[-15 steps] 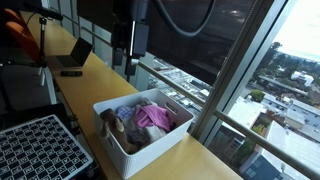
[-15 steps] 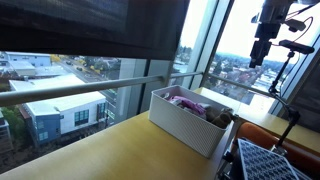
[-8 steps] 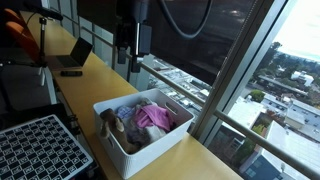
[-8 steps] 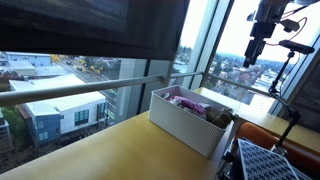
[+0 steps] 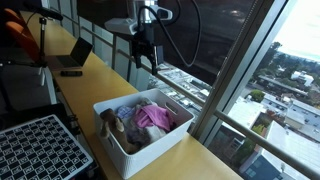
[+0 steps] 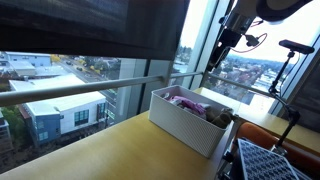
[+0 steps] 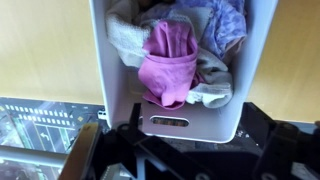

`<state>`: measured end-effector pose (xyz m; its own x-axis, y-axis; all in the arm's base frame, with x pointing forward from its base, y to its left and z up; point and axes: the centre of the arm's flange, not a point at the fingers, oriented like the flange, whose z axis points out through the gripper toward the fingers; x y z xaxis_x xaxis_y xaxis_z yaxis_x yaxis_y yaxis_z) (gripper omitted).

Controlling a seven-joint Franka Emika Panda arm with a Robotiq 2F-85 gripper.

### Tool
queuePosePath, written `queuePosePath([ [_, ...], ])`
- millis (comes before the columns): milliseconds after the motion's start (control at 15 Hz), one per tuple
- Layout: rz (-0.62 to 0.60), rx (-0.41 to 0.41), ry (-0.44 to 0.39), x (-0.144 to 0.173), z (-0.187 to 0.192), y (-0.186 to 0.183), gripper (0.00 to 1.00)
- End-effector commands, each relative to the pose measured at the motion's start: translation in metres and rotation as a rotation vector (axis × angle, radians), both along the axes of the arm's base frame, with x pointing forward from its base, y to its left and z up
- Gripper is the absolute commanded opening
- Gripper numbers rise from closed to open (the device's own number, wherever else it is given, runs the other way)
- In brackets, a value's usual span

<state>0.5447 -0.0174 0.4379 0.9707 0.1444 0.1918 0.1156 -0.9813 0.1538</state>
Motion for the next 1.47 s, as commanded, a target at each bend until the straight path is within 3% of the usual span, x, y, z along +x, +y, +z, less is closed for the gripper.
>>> queuePosePath([
  [0, 0.076, 0.066, 0.01, 0.039, -0.066, 0.013, 1.0],
  [200, 0.109, 0.108, 0.05, 0.049, -0.131, 0.027, 1.0],
  [533, 0.142, 0.08, 0.103, 0.061, -0.228, 0.022, 1.0],
  [1067, 0.167, 0.046, 0.153, 0.091, -0.307, -0.024, 1.0],
  [1133, 0.156, 0.05, 0.17, 0.094, -0.318, -0.028, 0.75],
  [1200, 0.145, 0.053, 0.181, 0.094, -0.322, -0.031, 0.74],
  [1400, 0.132, 0.081, 0.208, 0.089, -0.3, -0.03, 0.5],
])
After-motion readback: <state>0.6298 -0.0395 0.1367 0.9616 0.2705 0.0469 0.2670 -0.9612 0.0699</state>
